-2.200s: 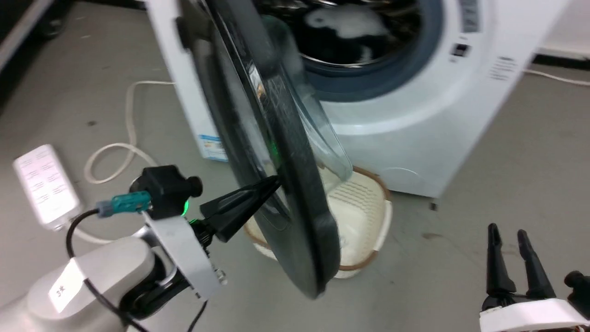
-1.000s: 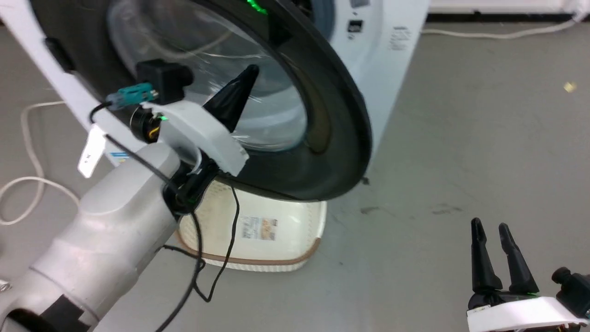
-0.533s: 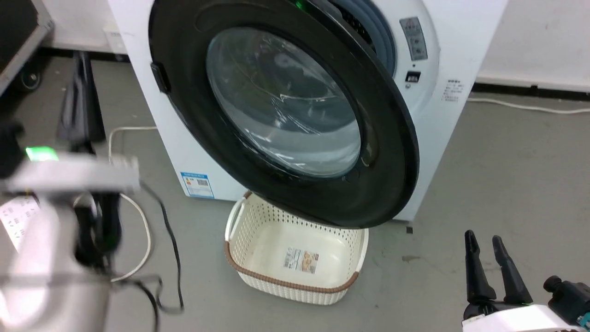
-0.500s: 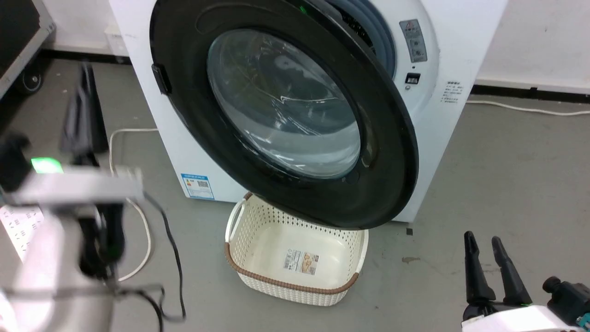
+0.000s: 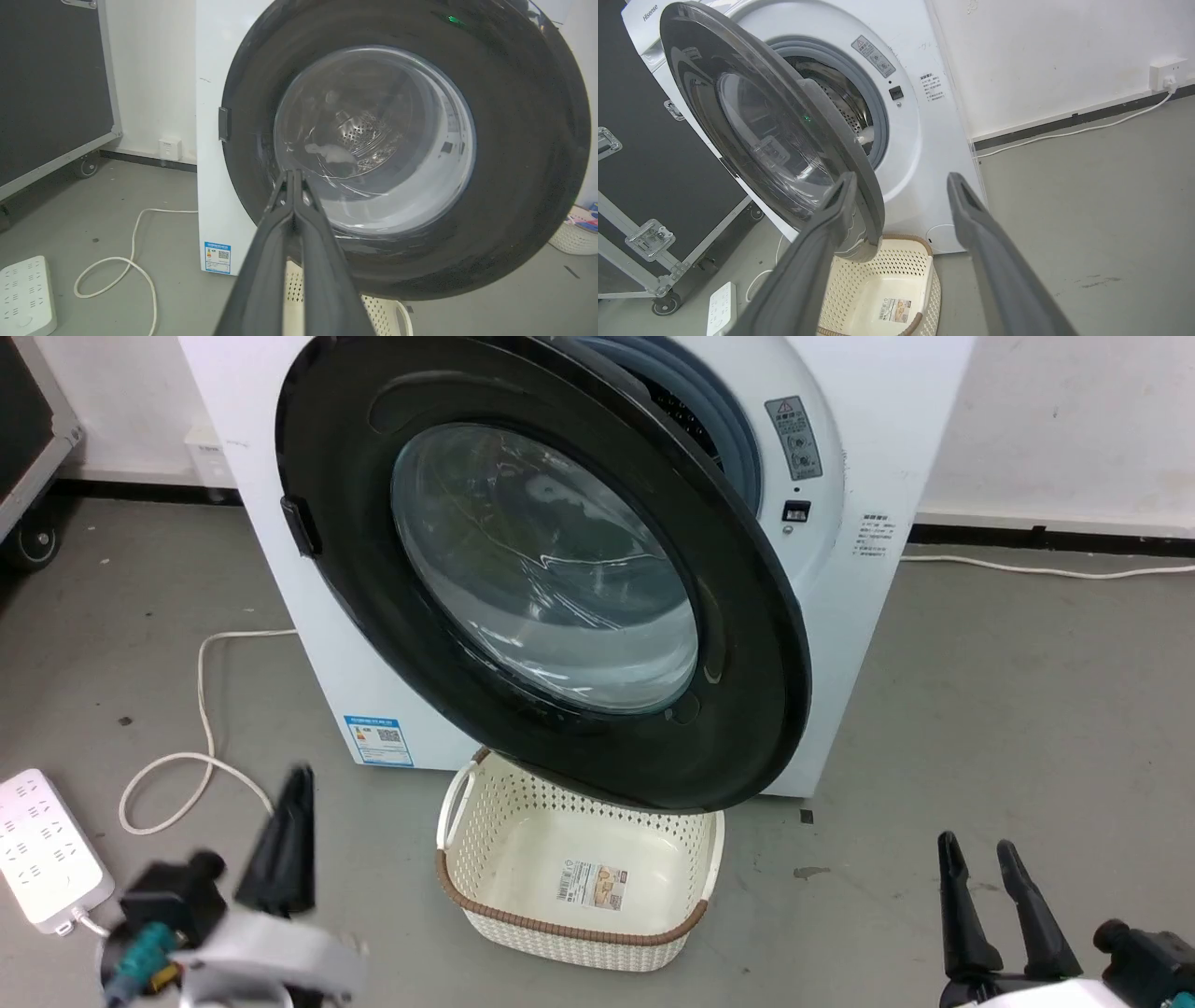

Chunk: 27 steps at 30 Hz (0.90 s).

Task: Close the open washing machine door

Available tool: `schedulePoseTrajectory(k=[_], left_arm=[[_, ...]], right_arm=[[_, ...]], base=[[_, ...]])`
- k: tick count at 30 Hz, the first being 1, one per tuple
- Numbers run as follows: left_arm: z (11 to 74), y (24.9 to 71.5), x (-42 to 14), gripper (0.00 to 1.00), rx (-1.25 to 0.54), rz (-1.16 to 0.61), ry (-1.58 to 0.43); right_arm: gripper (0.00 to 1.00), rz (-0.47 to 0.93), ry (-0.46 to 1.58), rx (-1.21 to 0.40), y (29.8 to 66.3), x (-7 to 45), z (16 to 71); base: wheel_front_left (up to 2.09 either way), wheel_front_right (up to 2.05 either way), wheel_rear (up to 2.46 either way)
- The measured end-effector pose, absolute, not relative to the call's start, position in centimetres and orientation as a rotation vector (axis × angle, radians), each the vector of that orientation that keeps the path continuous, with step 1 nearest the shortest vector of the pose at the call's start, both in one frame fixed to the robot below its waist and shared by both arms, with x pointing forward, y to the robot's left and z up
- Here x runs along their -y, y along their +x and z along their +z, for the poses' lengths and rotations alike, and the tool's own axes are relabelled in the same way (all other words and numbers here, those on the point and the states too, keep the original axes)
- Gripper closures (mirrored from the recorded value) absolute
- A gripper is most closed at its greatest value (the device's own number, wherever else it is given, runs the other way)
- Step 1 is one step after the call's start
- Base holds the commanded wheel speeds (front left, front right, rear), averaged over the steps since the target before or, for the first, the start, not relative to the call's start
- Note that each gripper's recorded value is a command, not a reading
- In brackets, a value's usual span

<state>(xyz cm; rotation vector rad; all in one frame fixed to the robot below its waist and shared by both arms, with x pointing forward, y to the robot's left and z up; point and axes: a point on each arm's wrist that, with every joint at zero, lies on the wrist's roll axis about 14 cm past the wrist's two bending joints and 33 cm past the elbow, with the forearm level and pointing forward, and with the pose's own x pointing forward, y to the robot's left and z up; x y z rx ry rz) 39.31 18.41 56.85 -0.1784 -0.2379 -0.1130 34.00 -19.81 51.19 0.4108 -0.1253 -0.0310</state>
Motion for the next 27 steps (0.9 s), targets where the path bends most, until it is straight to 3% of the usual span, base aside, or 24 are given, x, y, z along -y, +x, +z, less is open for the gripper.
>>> schedulePoseTrajectory(k=[4, 9, 10, 11, 12, 20, 21, 22, 23, 27], left_arm=[[53.0, 38.3, -18.3, 1.0, 0.104, -0.11, -0.166], [52.0, 37.9, -18.5, 1.0, 0.07, -0.101, -0.165], [52.0, 37.9, -18.6, 0.85, 0.07, -0.096, -0.164], [52.0, 37.8, -18.6, 0.85, 0.07, -0.094, -0.163], [52.0, 37.9, -18.7, 0.0, 0.069, -0.091, -0.163], [52.6, 37.6, -18.9, 0.0, 0.098, -0.073, -0.132], [52.7, 37.6, -18.9, 0.0, 0.104, -0.069, -0.13], [52.9, 37.6, -19.0, 0.0, 0.112, -0.065, -0.127], [53.1, 37.6, -19.0, 0.0, 0.117, -0.065, -0.125], [53.3, 37.6, -19.2, 0.0, 0.128, -0.055, -0.126]], right_arm=[[0.0, -0.033, 0.404, 0.116, 33.6, 19.8, 50.9], [0.0, -0.023, 0.381, 0.107, 33.6, 19.6, 50.7], [0.0, -0.018, 0.369, 0.107, 33.6, 19.5, 50.7], [0.0, -0.016, 0.363, 0.108, 33.6, 19.4, 50.8], [0.0, -0.016, 0.357, 0.108, 33.6, 19.4, 50.8], [0.0, 0.001, 0.258, 0.099, 33.7, 19.2, 50.7], [0.37, 0.002, 0.247, 0.097, 33.7, 19.2, 50.7], [0.37, 0.006, 0.236, 0.089, 33.8, 19.1, 50.6], [1.0, 0.016, 0.224, 0.072, 33.9, 18.9, 50.4], [1.0, 0.053, 0.214, 0.033, 34.7, 17.8, 50.2]], base=[[0.0, 0.0, 0.0], [0.0, 0.0, 0.0], [0.0, 0.0, 0.0], [0.0, 0.0, 0.0], [0.0, 0.0, 0.0], [0.0, 0.0, 0.0], [0.0, 0.0, 0.0], [0.0, 0.0, 0.0], [0.0, 0.0, 0.0], [0.0, 0.0, 0.0]])
